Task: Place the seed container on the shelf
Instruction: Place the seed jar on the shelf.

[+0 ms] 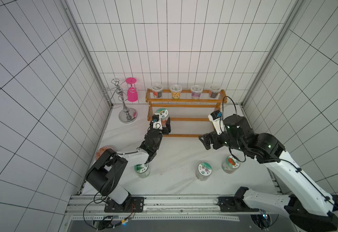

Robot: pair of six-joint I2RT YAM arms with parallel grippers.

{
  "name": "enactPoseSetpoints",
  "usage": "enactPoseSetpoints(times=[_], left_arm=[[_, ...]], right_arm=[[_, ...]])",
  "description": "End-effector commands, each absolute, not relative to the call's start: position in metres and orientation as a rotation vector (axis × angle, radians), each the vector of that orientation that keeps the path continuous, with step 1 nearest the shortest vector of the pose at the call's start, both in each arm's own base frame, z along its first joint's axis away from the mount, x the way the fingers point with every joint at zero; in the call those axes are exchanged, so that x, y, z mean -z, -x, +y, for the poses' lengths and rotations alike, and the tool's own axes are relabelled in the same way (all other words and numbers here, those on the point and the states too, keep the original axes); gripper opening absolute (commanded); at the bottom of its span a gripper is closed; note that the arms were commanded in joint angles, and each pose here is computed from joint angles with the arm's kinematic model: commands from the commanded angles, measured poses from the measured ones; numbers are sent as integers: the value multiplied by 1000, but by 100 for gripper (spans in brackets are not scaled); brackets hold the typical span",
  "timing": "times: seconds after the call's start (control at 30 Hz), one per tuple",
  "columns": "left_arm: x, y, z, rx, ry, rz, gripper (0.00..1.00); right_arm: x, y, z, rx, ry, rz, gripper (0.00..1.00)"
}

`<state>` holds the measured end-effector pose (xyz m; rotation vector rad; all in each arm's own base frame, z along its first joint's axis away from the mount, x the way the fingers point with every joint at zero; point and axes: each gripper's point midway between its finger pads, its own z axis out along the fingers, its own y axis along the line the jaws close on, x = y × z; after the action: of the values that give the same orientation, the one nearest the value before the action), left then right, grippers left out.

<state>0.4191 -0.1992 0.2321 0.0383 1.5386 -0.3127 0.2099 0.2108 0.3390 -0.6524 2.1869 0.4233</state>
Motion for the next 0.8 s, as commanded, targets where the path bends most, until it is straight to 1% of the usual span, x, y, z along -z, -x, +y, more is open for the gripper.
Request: enactPoseSetpoints(times=[0.0, 0.77], left_arm=[[-259, -435, -193, 304, 13, 1439, 65], [-223, -499, -185, 147, 16, 1545, 65]], right_arm=[[-339, -210, 208, -441, 623, 2180, 99], [-326, -205, 201, -450, 609, 2194, 99]])
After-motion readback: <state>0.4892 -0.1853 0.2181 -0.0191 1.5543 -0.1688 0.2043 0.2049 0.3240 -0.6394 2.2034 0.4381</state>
